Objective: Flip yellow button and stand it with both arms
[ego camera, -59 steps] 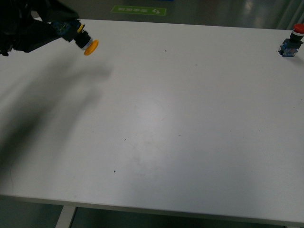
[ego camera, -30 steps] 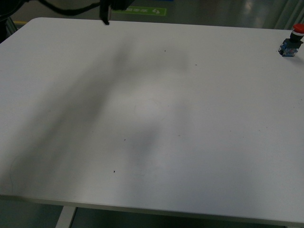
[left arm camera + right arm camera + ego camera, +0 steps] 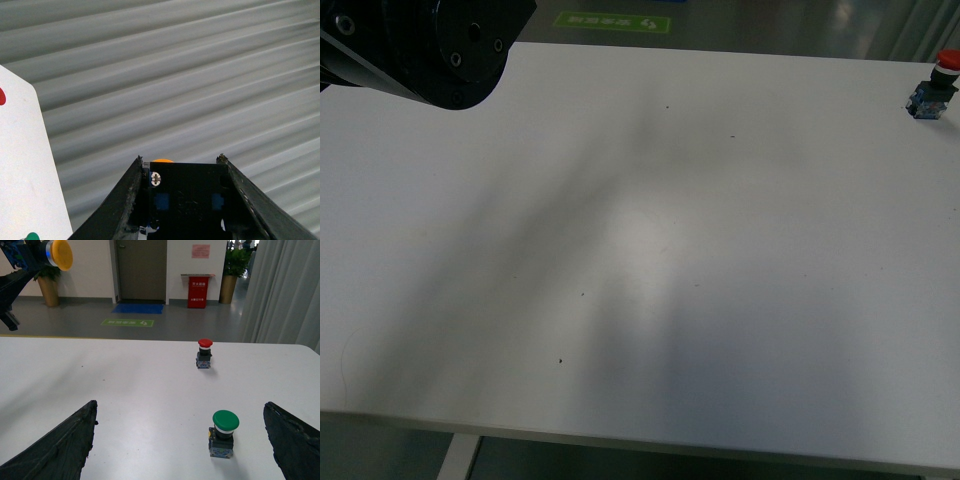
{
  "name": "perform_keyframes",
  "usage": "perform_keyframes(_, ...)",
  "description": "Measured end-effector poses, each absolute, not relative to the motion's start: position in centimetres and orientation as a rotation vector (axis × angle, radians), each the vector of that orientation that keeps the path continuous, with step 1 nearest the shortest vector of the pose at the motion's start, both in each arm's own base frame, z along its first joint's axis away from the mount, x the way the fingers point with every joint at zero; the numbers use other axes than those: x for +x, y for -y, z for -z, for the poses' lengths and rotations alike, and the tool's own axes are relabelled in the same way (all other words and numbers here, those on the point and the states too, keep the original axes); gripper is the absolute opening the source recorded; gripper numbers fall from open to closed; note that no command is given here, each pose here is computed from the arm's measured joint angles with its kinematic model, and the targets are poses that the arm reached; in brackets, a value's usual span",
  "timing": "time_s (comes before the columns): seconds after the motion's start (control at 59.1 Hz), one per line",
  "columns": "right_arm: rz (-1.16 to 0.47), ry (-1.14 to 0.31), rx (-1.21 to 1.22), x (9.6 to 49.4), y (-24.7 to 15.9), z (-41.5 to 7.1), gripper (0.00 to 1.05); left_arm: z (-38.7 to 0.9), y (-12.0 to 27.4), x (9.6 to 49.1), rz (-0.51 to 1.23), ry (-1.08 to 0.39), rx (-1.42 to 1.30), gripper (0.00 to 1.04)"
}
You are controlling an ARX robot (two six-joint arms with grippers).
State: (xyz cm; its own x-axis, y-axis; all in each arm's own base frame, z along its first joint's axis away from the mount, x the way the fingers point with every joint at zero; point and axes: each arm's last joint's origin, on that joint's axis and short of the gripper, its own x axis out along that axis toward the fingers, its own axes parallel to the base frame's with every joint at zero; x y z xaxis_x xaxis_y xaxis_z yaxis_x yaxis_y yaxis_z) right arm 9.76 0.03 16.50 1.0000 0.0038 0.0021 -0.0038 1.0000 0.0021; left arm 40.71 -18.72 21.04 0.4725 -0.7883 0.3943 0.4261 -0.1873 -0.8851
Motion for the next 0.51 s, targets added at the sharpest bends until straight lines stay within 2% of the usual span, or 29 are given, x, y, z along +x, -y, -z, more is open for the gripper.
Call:
perform_keyframes(0.44,-0.004,0.002,0.002,9.76,-0.03,-16.50,0.97,-21.03,18.72,40.71,1.128,-0.351,-1.370,0.37)
perform_keyframes(0.507,-0.003,0.002,0.002,9.76,-0.03,-16.50,0.97,-21.32,19.54,40.72,1.125,-0.388,-1.406,0.37)
